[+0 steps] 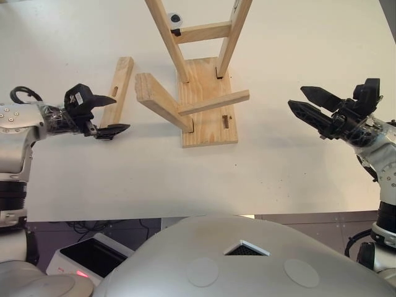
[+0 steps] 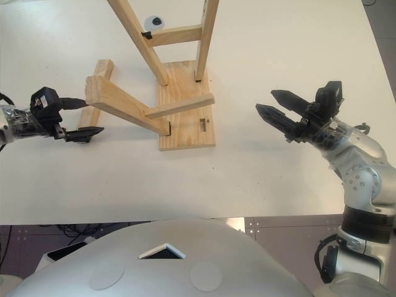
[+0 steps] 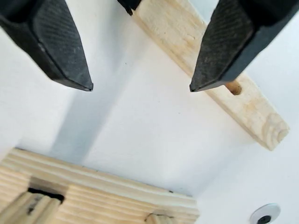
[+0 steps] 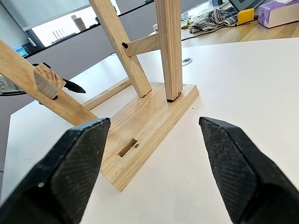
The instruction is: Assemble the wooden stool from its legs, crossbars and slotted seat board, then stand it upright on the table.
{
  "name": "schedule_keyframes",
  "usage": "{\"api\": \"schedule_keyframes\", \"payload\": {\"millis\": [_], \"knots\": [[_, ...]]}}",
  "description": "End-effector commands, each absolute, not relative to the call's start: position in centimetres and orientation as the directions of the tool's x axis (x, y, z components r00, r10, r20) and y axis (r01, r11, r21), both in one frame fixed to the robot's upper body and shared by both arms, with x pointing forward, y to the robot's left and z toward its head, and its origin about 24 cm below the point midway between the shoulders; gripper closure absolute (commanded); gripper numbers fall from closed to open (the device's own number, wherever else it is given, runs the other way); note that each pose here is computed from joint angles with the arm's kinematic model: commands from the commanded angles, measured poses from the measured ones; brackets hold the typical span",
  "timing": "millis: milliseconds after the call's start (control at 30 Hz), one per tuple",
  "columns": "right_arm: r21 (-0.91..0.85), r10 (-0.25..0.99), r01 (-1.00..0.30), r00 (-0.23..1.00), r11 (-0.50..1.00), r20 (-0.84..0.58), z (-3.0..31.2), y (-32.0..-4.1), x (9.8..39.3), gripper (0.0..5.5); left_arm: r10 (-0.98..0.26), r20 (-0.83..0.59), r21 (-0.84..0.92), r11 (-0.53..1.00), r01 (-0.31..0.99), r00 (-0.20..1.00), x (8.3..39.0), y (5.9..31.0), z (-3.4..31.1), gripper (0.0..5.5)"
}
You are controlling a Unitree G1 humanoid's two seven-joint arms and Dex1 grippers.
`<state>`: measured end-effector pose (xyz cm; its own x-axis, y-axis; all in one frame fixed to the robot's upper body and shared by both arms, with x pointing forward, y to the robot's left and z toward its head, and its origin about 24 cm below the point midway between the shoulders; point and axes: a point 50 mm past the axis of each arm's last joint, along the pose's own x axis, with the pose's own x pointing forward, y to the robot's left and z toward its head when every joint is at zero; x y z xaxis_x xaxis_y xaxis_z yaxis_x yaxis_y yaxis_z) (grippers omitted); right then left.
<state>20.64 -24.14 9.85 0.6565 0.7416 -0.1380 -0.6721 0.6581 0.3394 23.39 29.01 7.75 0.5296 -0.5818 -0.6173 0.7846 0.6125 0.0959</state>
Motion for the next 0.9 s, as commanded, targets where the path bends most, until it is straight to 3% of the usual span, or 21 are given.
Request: {"api": "schedule_keyframes", "payload": {"millis": [33,233,400,467,667,733,800,833,900], "knots": [[0.331,0.735,-0.668,0.664,0.666,-0.139,9.6,-23.9,20.6,1.99,-0.460,-0.575,0.082,0.791,0.606,0.677,24.1,29.7,6.0,1.67],[0.329,0.734,-0.667,0.662,0.668,-0.149,9.6,-24.0,20.7,1.99,-0.262,-0.583,0.131,0.904,0.407,0.769,24.0,32.0,4.8,1.67],[0.328,0.734,-0.666,0.662,0.670,-0.152,9.5,-23.9,20.8,1.99,-0.283,-0.619,0.087,0.903,0.422,0.732,23.4,31.4,3.8,1.77],[0.326,0.734,-0.667,0.662,0.670,-0.156,9.5,-23.9,20.8,1.99,-0.290,-0.622,0.077,0.902,0.426,0.728,23.4,31.2,3.9,2.01],[0.317,0.716,-0.653,0.681,0.688,-0.150,9.6,-24.1,21.1,1.99,-0.272,-0.653,0.066,0.909,0.411,0.707,23.3,31.6,3.5,3.42],[0.277,0.621,-0.582,0.781,0.764,-0.073,10.7,-24.9,22.8,1.99,-0.279,-0.468,0.106,0.925,0.366,0.839,25.9,31.4,6.6,3.46],[0.328,0.473,-0.485,0.873,0.810,0.121,13.8,-25.8,25.6,1.99,-0.359,-0.041,0.164,0.918,0.361,0.932,29.4,30.3,14.4,3.47],[0.351,0.496,-0.525,0.850,0.775,0.177,15.2,-25.2,26.3,1.99,-0.451,0.173,0.208,0.886,0.415,0.875,30.2,29.1,19.0,3.48],[0.310,0.606,-0.658,0.753,0.686,0.259,18.0,-22.9,26.4,1.99,-0.649,0.369,0.251,0.759,0.601,0.665,30.5,26.2,26.1,3.49]]}}
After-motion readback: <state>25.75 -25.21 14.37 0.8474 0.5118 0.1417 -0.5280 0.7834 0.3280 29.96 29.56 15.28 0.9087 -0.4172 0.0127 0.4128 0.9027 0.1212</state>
